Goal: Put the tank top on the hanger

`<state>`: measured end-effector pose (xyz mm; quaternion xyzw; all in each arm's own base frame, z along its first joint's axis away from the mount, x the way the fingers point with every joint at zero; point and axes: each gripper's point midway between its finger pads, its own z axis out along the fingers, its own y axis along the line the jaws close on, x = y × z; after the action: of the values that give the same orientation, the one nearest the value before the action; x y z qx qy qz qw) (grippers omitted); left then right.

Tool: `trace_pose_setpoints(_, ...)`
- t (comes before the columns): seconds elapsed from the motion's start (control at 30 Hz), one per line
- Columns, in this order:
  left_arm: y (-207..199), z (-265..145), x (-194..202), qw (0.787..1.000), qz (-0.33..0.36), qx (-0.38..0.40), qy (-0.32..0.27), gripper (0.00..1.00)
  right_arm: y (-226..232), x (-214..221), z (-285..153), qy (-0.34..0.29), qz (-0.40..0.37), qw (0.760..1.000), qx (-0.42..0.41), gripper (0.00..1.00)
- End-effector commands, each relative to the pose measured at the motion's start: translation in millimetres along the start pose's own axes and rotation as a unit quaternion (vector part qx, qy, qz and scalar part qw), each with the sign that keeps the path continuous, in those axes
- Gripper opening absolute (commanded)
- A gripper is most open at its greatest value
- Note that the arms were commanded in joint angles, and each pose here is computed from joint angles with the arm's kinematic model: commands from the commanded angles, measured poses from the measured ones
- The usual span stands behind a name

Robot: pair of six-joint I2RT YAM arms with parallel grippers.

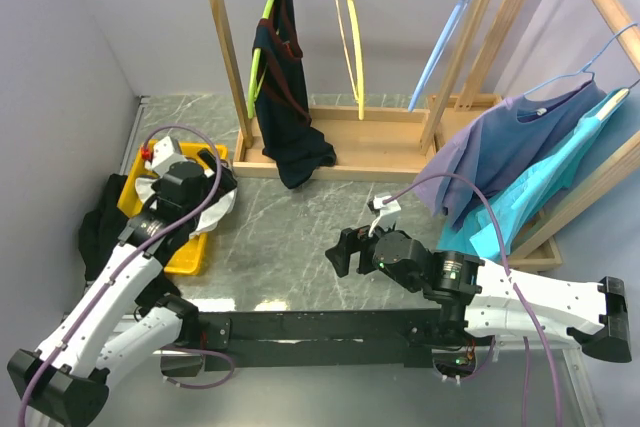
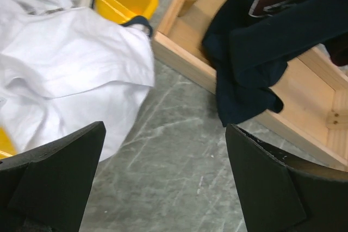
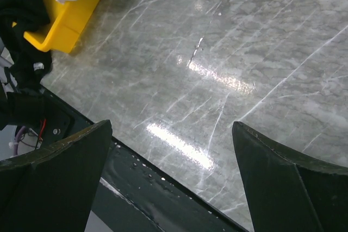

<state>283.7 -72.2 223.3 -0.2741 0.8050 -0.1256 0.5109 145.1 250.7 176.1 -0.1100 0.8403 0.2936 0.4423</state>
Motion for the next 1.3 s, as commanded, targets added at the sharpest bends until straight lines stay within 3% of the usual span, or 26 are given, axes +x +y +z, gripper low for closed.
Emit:
trace_pose_setpoints(0.0,18,-9,-16,0.998,-0.025,-0.051,-0.032,0.99,8,-21,-5,-0.027,0.011,1.0,-0.003,1.0)
trace_pose_setpoints(0.17,27,-16,-23,0.995,-0.042,-0.081,-0.042,0.99,7,-17,-4,-0.02,0.007,1.0,-0.001,1.0)
trace_pose_setpoints(0.33,65,-23,-33,0.981,-0.066,-0.166,-0.074,0.99,8,-16,-4,-0.017,0.005,1.0,-0.004,1.0)
trace_pose_setpoints(0.53,155,-14,-60,0.939,-0.129,-0.298,-0.112,0.99,10,-12,-2,-0.009,0.0,1.0,-0.011,1.0)
trace_pose_setpoints(0.63,202,-21,-66,0.899,-0.153,-0.384,-0.142,0.99,12,-13,-4,-0.009,0.001,1.0,-0.019,1.0)
trace_pose_setpoints(0.87,264,1,-42,0.839,-0.237,-0.48,-0.102,1.0,14,-9,-7,0.001,-0.007,1.0,-0.027,1.0)
trace_pose_setpoints(1.07,289,30,0,0.822,-0.275,-0.498,-0.029,0.99,6,-9,-13,-0.012,0.006,1.0,-0.026,1.0)
trace_pose_setpoints(1.2,290,35,0,0.824,-0.274,-0.495,-0.02,0.77,2,-7,-14,-0.011,0.01,1.0,-0.022,1.0)
trace_pose_setpoints(1.23,288,34,-4,0.826,-0.272,-0.494,-0.023,0.64,1,-7,-14,-0.012,0.011,1.0,-0.019,1.0)
trace_pose_setpoints(1.27,285,31,-13,0.831,-0.269,-0.486,-0.037,0.57,0,-6,-14,-0.012,0.01,1.0,-0.018,1.0)
